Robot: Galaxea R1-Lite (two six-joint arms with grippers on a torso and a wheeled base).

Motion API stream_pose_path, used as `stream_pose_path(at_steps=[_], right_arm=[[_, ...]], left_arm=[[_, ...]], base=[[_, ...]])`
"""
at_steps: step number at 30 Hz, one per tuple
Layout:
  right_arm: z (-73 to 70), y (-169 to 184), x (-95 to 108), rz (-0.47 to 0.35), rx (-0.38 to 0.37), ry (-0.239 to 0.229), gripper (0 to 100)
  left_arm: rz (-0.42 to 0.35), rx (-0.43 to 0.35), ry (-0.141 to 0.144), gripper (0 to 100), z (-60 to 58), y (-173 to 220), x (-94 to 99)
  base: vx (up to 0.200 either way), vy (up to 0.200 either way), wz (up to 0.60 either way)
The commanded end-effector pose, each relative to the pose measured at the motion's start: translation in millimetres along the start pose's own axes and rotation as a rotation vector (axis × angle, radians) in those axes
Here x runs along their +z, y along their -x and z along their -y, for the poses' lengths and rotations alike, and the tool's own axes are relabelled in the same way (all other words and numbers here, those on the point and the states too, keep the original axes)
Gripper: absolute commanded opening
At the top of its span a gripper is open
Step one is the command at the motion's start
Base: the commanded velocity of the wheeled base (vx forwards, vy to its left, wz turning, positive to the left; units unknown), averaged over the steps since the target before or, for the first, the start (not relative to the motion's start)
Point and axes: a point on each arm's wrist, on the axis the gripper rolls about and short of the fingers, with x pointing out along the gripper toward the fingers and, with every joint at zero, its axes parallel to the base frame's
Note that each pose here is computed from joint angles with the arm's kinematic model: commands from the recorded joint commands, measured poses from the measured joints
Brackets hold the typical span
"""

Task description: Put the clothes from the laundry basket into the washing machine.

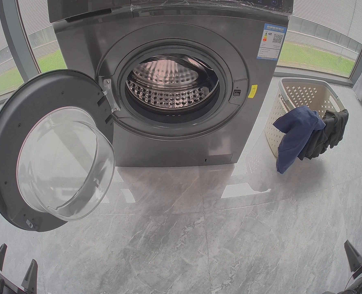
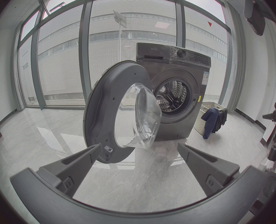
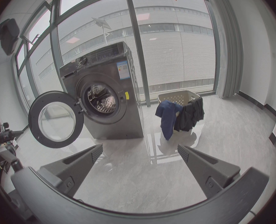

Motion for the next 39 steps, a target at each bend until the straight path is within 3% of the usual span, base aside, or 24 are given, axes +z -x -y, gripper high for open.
stream_pose_path(at_steps=[1, 5, 6, 7, 14, 39], right_arm=[[-1.3, 16.5, -17.3, 0.105, 0.01, 0.019, 100], [0.7, 16.5, -17.9, 0.105, -0.075, 0.052, 100], [2.2, 16.2, -21.4, 0.074, -0.126, 0.089, 100], [2.5, 16.2, -23.2, 0.054, -0.134, 0.091, 100], [2.2, 16.2, -23.4, 0.05, -0.116, 0.108, 100], [1.8, 16.2, -22.8, 0.055, -0.103, 0.112, 100]], left_arm=[[0.002, 0.0, 0.001, 100, -0.2, 0.1, -5.2], [0.0, 0.0, 0.003, 100, -0.2, 0.1, -5.3], [0.0, 0.0, 0.003, 100, -0.2, 0.1, -5.3], [0.0, 0.0, 0.001, 100, -0.2, 0.1, -5.3], [0.002, 0.001, 0.001, 100, -0.2, 0.1, -5.2], [0.002, 0.001, 0.004, 100, -0.2, 0.1, -5.2]], base=[[0.0, 0.0, 0.0], [0.0, 0.0, 0.0], [0.0, 0.0, 0.0], [0.0, 0.0, 0.0], [0.0, 0.0, 0.0], [0.0, -0.192, 0.0]])
